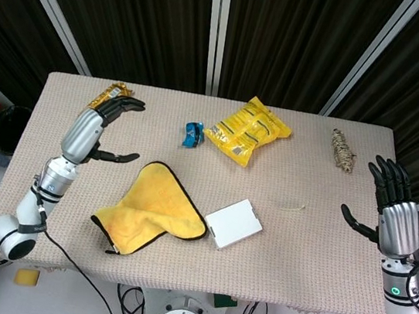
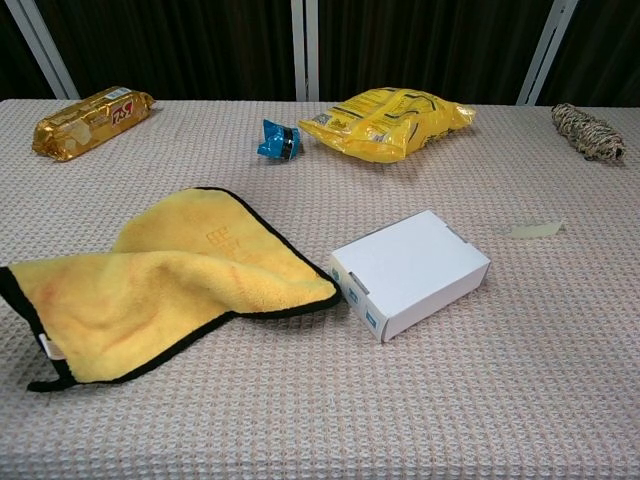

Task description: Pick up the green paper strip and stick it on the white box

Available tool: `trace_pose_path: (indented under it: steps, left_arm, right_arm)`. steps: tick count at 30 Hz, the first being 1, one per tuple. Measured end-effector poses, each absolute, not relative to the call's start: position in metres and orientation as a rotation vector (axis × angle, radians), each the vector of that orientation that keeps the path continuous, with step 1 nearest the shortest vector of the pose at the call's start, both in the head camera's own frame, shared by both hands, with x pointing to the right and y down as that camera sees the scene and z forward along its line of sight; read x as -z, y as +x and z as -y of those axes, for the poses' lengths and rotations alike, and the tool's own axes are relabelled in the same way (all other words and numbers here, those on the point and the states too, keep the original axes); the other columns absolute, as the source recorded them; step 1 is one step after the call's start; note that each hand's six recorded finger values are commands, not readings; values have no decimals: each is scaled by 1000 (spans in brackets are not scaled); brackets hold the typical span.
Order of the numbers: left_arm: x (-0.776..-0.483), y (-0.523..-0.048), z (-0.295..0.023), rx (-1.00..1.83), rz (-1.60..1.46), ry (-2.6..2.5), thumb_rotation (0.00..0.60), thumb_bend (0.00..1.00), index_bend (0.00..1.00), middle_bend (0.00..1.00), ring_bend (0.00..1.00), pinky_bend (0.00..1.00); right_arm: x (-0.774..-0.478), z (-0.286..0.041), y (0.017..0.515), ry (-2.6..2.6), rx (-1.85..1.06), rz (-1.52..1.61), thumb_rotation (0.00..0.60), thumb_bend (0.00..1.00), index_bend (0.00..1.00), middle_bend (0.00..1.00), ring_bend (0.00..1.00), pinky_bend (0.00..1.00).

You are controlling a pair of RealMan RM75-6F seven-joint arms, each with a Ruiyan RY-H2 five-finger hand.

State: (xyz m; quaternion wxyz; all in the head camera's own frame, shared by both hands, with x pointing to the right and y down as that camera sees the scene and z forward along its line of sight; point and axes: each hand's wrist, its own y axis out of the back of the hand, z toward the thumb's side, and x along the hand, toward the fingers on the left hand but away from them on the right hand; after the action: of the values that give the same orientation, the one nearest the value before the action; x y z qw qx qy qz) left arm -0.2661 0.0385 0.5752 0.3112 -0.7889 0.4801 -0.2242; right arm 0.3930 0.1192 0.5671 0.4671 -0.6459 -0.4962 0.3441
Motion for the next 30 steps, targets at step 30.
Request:
trace_pose_path:
  steps: [30]
  left_arm:
    - [-601, -306, -85, 922, -1095, -1969, 600, 30, 256, 229, 179, 208]
  right_arm:
    - [-696, -124, 348, -1699, -1387, 560, 600, 244, 417, 17, 0, 0]
